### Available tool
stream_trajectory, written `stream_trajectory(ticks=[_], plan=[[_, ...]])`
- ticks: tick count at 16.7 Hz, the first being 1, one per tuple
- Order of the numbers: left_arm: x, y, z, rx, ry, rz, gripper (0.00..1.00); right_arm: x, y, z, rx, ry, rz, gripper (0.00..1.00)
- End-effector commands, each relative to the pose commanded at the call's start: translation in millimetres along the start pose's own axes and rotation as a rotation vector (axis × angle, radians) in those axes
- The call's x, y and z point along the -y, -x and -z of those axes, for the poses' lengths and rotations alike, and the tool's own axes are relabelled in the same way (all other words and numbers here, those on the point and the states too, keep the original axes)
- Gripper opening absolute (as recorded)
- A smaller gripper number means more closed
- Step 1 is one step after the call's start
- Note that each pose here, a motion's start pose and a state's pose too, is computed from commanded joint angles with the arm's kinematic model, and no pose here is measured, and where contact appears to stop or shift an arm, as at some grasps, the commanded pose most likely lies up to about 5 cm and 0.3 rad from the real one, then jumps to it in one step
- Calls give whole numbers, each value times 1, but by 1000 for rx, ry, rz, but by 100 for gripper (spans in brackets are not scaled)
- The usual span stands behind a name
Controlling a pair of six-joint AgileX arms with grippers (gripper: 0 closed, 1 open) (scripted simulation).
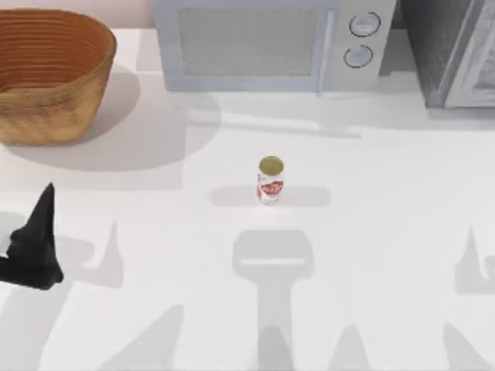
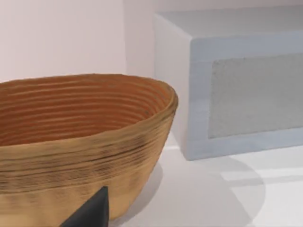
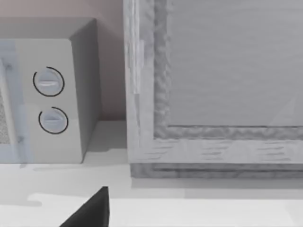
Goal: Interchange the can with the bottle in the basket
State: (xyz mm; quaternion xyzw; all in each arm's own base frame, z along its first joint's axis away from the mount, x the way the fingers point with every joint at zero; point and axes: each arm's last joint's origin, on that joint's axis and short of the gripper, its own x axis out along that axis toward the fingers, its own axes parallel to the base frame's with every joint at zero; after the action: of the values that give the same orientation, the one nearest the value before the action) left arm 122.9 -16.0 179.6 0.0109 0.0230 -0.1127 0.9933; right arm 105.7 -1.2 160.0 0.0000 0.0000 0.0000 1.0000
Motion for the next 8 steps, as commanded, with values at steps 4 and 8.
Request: stream_trajectory(ticks=[4, 8], plan=[[-8, 15, 16, 35, 15, -171, 100, 0, 0, 0, 0, 0, 0, 100], [-10, 19, 21, 46, 22, -226, 100, 0, 0, 0, 0, 0, 0, 100]])
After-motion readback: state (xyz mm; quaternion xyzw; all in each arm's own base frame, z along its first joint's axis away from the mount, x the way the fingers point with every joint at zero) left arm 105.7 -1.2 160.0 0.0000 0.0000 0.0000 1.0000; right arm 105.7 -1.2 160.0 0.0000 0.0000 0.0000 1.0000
